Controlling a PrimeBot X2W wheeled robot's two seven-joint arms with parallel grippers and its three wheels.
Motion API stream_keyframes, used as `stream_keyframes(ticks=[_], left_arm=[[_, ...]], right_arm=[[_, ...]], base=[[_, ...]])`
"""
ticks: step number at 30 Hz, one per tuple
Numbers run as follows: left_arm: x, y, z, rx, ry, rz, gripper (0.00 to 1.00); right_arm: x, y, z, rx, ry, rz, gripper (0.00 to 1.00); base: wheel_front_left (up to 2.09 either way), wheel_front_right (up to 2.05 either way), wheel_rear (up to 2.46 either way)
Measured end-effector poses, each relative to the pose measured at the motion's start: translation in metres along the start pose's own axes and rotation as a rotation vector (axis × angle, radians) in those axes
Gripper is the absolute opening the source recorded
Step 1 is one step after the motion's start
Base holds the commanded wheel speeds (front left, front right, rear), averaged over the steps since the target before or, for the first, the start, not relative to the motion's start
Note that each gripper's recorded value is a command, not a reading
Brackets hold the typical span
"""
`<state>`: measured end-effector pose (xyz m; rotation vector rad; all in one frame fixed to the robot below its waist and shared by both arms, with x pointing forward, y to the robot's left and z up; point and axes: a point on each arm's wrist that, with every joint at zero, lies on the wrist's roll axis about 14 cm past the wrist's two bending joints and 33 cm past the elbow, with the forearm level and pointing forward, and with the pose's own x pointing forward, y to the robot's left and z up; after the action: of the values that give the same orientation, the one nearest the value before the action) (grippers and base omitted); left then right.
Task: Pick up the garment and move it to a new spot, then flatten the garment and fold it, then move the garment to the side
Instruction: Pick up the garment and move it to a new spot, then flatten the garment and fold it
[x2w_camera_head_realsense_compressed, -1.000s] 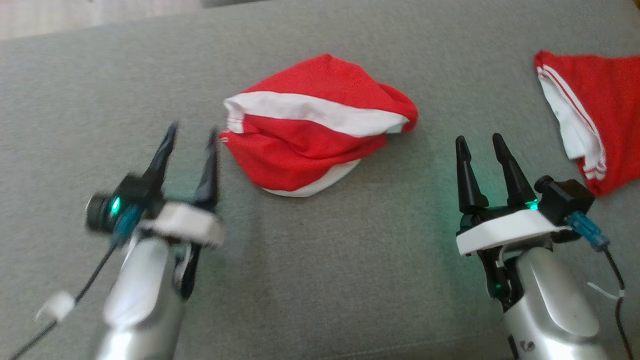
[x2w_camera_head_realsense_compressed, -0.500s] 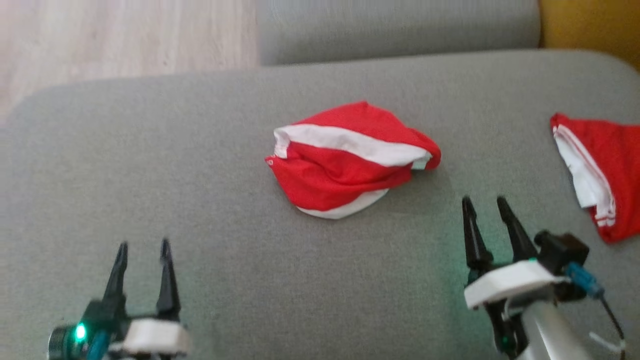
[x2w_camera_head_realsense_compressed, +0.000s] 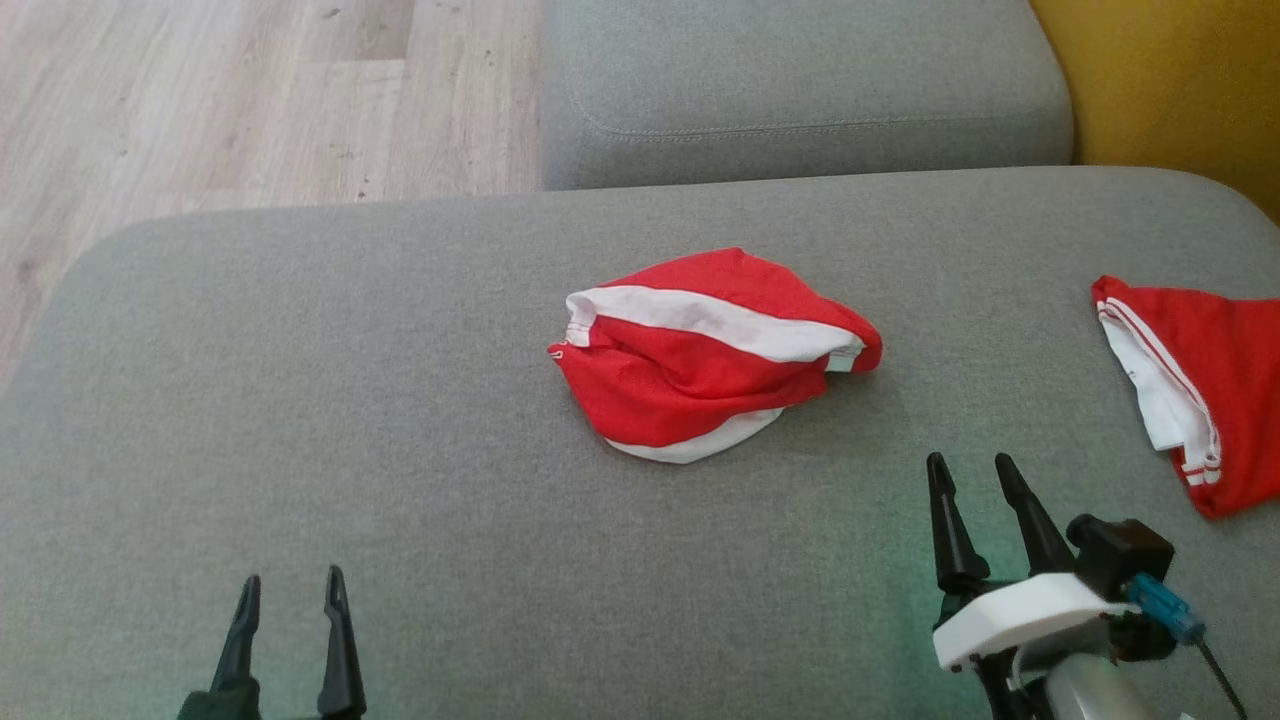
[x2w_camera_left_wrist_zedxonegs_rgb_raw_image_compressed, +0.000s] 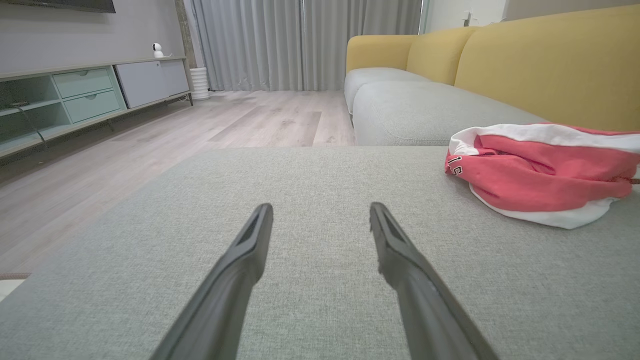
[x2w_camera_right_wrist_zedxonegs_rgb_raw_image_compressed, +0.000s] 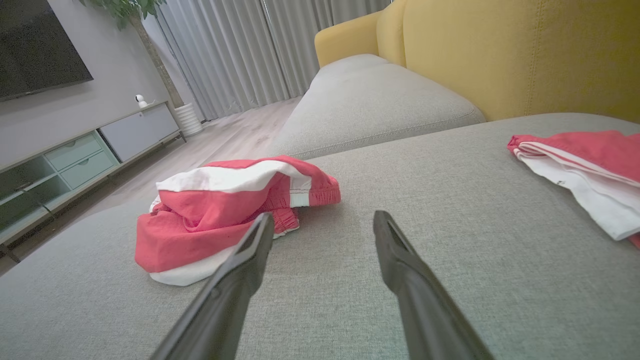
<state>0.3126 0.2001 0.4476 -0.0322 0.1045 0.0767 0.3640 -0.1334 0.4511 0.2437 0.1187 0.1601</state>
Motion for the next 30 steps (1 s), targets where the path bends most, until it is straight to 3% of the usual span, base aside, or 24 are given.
stream_keyframes(ticks=[14, 20, 30], left_arm=[[-0.007, -0.011, -0.018, -0.013, 0.058, -0.037, 1.0], [-0.01, -0.007, -0.024, -0.02, 0.079, -0.02, 1.0], [-0.01, -0.003, -0.025, -0.049, 0.089, 0.005, 1.0]], right_arm=[[0.016, 0.007, -0.026, -0.062, 0.101, 0.037, 1.0], [0.055, 0.043, -0.003, -0.09, 0.045, 0.148, 1.0], [0.088, 0.119, -0.007, -0.125, 0.066, 0.373, 1.0]], base=[[0.0, 0.0, 0.0], [0.0, 0.0, 0.0], [0.0, 0.0, 0.0]])
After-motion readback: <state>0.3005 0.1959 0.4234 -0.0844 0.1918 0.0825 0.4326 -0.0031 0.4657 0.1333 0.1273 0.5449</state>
